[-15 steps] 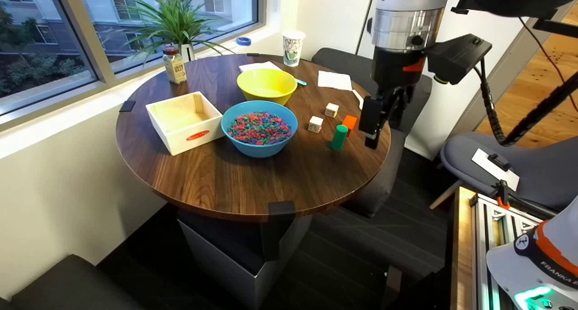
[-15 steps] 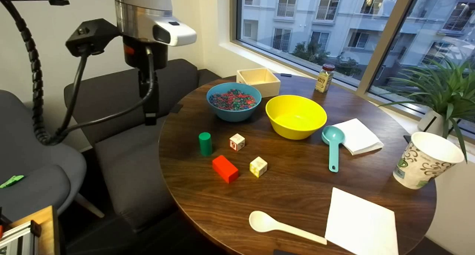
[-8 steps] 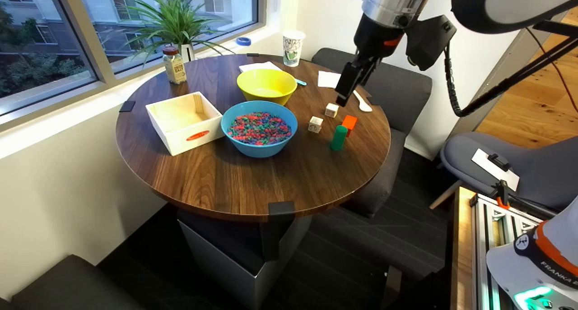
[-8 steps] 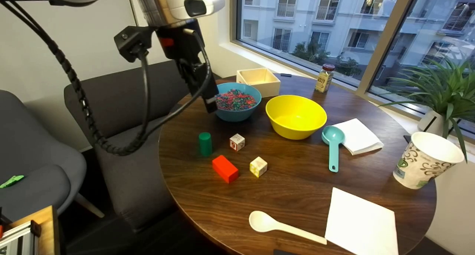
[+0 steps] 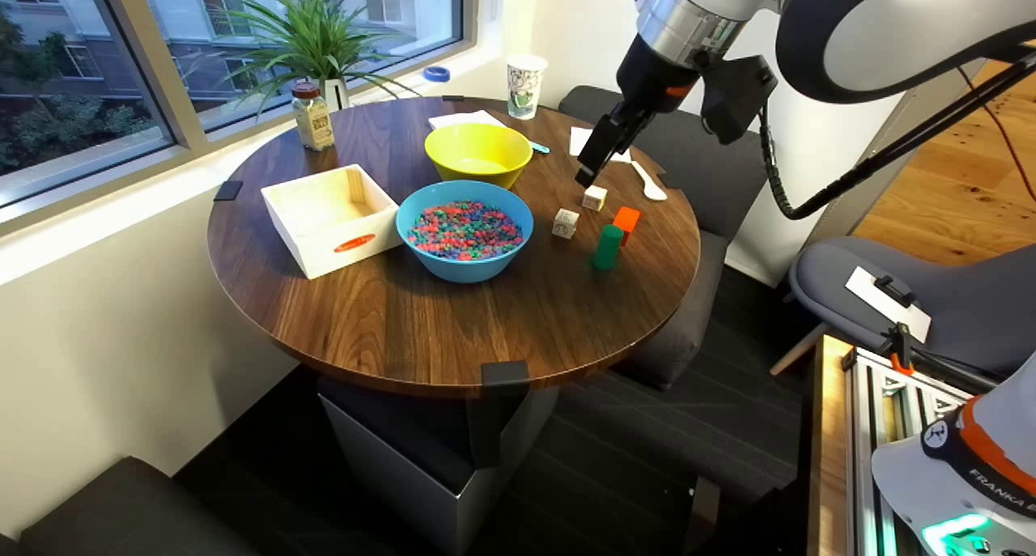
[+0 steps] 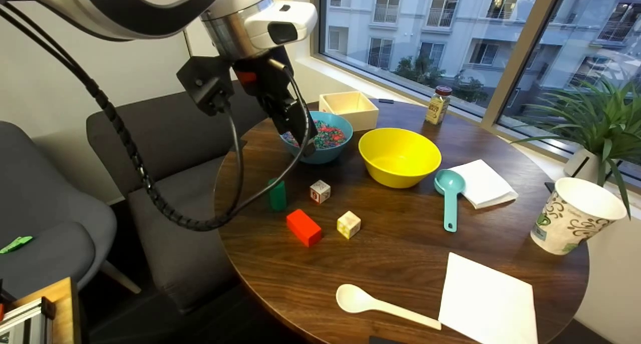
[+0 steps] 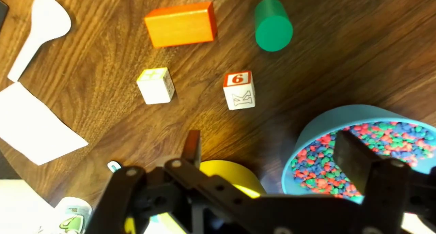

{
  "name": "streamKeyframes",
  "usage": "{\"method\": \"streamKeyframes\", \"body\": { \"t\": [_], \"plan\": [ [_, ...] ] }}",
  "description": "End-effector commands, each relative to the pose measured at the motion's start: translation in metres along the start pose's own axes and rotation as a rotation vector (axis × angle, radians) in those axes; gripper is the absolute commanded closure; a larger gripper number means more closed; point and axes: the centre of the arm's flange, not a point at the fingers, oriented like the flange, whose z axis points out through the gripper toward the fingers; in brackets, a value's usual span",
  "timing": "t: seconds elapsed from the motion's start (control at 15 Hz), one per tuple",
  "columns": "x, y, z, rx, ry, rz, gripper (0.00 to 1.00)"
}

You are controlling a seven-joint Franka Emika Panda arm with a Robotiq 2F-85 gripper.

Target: Lift the dices from the table and put them on the orange plush block

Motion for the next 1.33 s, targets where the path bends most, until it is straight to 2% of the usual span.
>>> {"method": "streamKeyframes", "body": {
  "t": [0.0,0.33,0.67,0.87,1.27],
  "plan": [
    [-0.002,0.004,0.005,-0.002,-0.008,-0.008,0.00],
    [-0.005,0.020,0.021,0.038,-0.011,-0.047,0.00],
    [-0.006,0.030,0.041,0.115,-0.004,-0.073,0.00],
    [-0.005,0.030,0.056,0.154,-0.003,-0.079,0.00],
    [-0.006,0.028,0.081,0.179,0.000,-0.131,0.00]
  ]
}}
